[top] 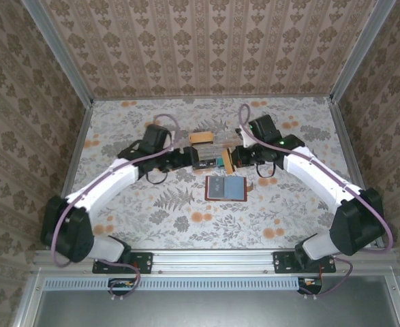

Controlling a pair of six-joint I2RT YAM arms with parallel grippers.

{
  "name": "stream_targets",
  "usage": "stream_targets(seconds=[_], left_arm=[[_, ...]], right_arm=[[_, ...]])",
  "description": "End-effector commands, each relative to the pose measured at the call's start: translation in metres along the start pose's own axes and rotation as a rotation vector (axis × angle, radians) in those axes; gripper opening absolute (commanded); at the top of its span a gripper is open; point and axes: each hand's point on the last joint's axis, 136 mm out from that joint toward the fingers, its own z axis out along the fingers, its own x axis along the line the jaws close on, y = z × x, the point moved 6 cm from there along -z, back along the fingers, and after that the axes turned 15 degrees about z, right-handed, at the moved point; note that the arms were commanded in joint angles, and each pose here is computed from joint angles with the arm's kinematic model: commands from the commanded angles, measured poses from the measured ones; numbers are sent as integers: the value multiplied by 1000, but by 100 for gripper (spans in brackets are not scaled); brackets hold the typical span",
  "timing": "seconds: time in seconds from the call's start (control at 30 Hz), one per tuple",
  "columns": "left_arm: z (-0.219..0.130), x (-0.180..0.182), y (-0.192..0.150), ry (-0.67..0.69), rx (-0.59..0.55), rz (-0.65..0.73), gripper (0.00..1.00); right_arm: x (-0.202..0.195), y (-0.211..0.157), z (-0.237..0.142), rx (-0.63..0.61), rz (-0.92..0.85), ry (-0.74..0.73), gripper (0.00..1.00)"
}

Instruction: Take the credit cards out of the card holder

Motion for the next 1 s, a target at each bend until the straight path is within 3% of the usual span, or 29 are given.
stream_targets(seconds=[0.0, 0.13, 0.4, 0.73, 0.97], left_arm=[[-27, 19, -6, 73, -56, -44, 100], [-60, 42, -5, 121, -150, -108, 100], [-90, 61, -20, 177, -211, -156, 100], [-109, 74, -34, 249, -262, -181, 100], [-110, 77, -36, 265, -251, -204, 100]], right_arm=[[13, 7, 4, 4, -283, -122, 0], [46, 22, 14, -57, -615, -152, 0], [74, 44, 45, -107, -1152, -300, 0], [86, 70, 72, -109, -1463, -348, 0], [83, 78, 88, -30, -1536, -329, 0]])
